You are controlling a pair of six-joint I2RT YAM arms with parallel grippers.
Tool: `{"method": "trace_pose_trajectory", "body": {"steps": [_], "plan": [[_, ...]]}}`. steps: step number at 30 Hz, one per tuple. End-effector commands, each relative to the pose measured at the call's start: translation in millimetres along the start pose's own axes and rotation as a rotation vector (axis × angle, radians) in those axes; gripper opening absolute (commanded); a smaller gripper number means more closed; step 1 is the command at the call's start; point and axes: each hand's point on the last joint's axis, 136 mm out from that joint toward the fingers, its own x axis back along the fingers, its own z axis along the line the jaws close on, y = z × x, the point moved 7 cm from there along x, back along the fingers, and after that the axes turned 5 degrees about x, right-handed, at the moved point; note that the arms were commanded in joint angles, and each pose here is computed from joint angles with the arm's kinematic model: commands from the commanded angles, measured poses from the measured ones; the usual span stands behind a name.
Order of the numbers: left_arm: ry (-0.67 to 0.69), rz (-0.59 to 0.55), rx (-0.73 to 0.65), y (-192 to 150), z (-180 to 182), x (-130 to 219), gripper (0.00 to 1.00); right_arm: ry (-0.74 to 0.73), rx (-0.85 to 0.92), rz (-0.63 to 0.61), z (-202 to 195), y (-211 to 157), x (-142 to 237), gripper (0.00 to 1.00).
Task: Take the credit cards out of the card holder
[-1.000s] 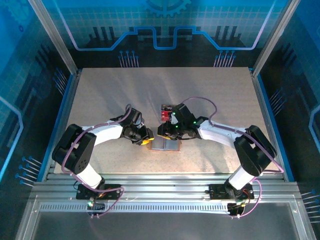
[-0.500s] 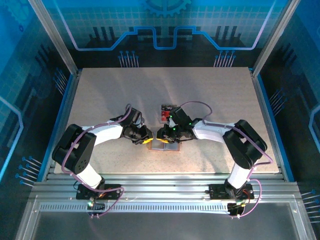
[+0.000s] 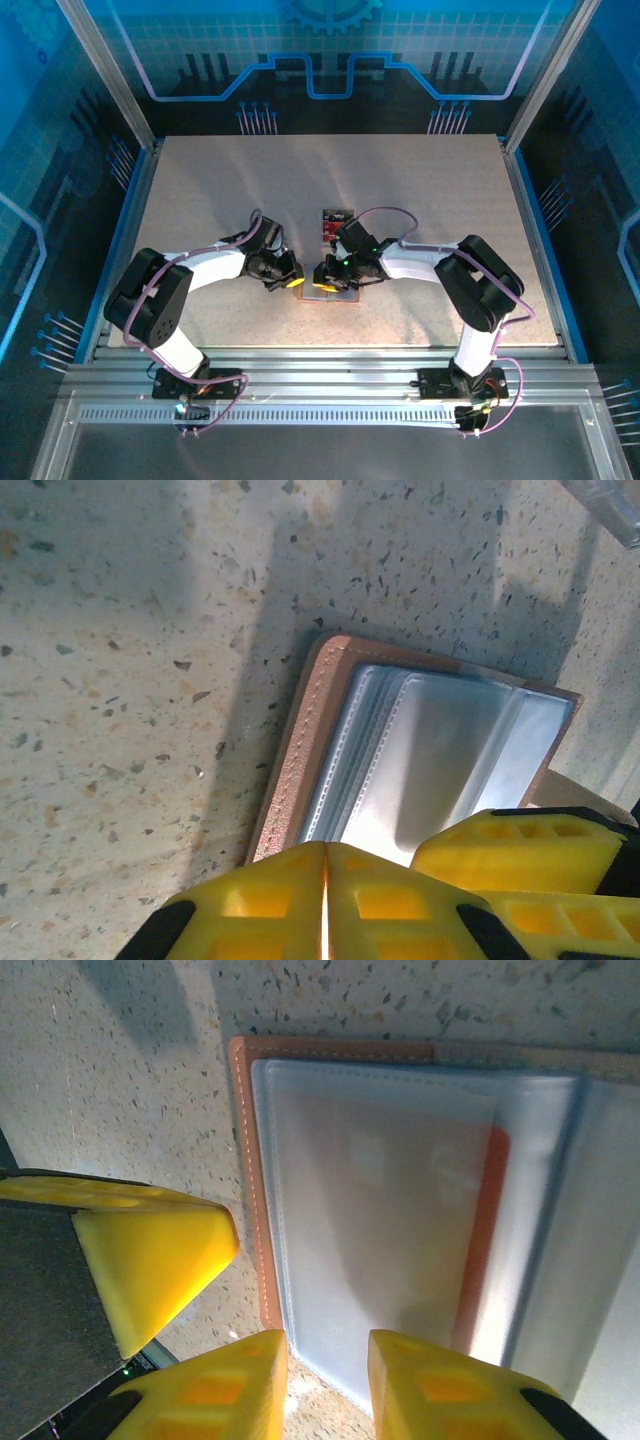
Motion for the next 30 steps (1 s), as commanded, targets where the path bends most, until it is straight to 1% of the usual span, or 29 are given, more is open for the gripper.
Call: {"method": "trace_pose_trajectory", "body": {"steps": [1,8,16,26,30], "plan": [[-0.021,0.007,0.007,-0.5,0.2,2.0,0.08,0.0,0.024,0.021,6.0,-2.0,-3.4,0.27],[-0.02,0.009,0.01,-1.1,1.7,0.9,0.07,0.01,0.036,0.027,11.0,0.3,-5.5,0.22],[-0.025,0.016,0.011,-1.6,1.7,-0.2,0.07,-0.064,0.041,0.04,2.3,-1.4,-6.1,0.21],[-0.052,0.03,0.019,-1.4,-0.5,-3.9,0.12,-0.152,0.067,0.035,-3.7,-5.5,4.7,0.21],[-0.056,0.036,0.014,-2.0,-4.0,-5.4,0.14,-0.154,0.073,0.029,-2.2,-5.2,7.8,0.21]]}}
